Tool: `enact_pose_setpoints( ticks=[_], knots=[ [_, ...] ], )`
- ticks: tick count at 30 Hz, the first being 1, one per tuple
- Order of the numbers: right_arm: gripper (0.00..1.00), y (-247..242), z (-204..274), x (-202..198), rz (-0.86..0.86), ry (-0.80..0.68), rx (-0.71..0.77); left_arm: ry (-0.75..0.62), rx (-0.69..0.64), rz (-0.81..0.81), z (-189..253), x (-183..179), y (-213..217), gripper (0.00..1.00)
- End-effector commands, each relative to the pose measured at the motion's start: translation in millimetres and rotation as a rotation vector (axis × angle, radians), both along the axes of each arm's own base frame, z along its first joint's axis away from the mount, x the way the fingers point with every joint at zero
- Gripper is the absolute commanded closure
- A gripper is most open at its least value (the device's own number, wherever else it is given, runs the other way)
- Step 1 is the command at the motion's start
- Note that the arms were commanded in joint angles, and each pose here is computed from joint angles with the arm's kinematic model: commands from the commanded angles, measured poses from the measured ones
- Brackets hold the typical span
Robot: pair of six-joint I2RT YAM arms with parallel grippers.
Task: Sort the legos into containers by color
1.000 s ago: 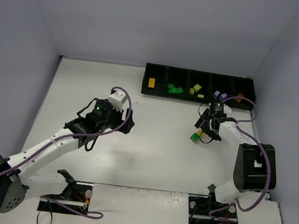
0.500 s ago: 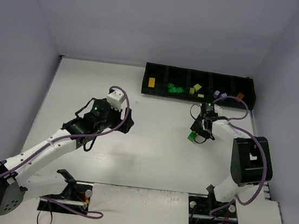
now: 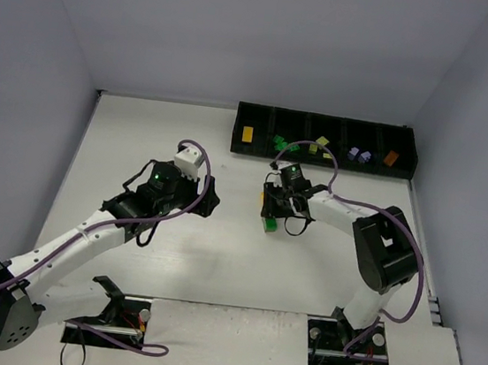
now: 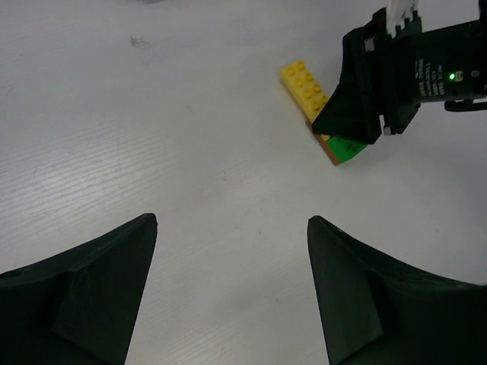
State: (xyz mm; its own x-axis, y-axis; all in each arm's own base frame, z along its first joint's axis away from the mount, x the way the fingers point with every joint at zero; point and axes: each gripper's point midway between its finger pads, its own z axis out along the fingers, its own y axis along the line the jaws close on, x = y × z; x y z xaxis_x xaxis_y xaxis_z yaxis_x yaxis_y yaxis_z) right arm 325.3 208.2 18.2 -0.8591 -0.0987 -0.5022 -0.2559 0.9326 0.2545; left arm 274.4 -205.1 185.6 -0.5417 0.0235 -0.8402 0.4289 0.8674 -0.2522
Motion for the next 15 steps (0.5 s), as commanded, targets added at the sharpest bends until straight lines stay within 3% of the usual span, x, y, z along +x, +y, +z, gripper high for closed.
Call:
enact_pose_setpoints(
  ticks=[1,15],
  knots=[
    [1.00,40.7,14.9,-8.0,0.237,-0.056,0.081,-0.030,-0.064,0.001,13.1,5.0,-9.3,0.27],
    [0.99,80.2,66.5,-29.8,0.536,-0.238,0.273,0.035,-0.245,0.075,23.5,27.4,-27.3,0.27]
  ],
)
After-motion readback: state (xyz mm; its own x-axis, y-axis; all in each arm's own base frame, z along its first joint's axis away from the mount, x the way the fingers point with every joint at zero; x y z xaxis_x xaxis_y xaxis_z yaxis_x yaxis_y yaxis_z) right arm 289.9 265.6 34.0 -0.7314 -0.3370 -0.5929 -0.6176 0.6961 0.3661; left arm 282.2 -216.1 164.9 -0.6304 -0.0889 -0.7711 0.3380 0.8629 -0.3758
